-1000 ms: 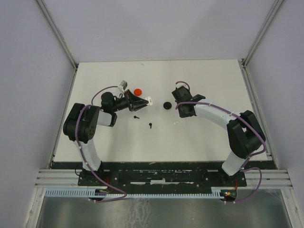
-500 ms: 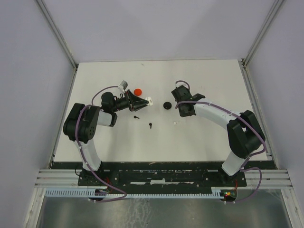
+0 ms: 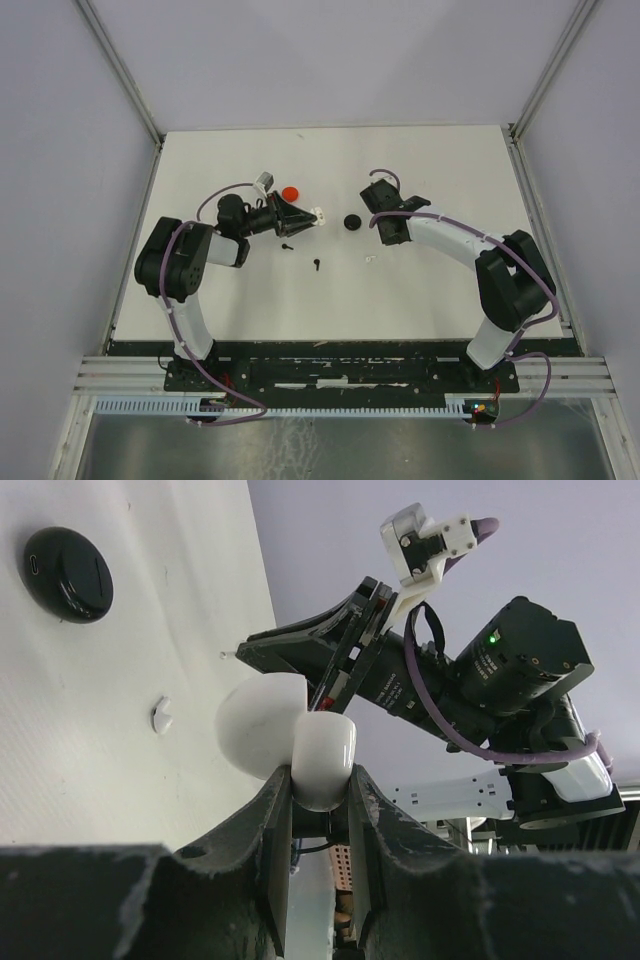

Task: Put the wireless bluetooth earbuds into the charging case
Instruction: Place the earbud at the center of the board.

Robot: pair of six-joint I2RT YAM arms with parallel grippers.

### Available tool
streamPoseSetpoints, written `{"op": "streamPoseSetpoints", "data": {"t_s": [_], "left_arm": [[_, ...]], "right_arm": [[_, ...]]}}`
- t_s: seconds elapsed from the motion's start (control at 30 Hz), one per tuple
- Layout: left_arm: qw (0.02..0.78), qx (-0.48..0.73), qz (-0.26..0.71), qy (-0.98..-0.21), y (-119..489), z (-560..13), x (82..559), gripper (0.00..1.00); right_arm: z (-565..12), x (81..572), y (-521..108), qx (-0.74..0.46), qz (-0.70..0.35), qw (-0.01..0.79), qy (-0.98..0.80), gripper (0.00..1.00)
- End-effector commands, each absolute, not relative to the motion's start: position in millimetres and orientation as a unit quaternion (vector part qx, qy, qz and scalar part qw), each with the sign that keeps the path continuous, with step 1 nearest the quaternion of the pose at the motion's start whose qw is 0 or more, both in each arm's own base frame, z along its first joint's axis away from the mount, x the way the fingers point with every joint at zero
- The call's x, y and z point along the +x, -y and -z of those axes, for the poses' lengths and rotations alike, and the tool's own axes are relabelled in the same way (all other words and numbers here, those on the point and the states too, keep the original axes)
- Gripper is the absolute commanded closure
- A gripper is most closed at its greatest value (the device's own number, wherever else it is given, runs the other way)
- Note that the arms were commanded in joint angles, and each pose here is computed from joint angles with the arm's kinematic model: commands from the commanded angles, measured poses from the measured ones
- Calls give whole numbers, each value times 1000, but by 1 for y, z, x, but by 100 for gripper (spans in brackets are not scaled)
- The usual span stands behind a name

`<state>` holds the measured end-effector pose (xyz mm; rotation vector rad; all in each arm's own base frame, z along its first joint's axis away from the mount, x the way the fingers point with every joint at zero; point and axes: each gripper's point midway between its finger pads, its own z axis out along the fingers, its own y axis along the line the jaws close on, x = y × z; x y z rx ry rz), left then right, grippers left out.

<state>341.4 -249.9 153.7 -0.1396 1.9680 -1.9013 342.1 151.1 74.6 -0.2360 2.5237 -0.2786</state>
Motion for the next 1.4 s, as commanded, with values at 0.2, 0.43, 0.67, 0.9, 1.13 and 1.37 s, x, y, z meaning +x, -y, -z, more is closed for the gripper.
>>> {"op": "streamPoseSetpoints", "data": {"t_s": [0.2, 0.43, 0.67, 0.9, 1.13, 1.37], "left_arm": [[208, -40, 676, -706, 261, -161, 346, 80], [201, -23, 668, -716, 281, -160, 343, 80], [198, -21, 655, -729, 289, -151, 345, 80], [185, -24, 658, -729, 289, -147, 343, 80], [176, -30, 675, -716, 291, -150, 342, 81], [182, -25, 679, -711, 289, -157, 338, 81]], "right_arm": [[-104, 357, -166, -127, 76, 344, -927, 85], [-126, 362, -195, -204, 66, 357, -909, 88], [-159, 366, -220, -238, 91, 387, -886, 88], [-178, 371, -230, -271, 92, 425, -859, 92], [-188, 372, -235, -280, 81, 444, -847, 93], [-165, 366, -233, -291, 90, 411, -859, 92]]}}
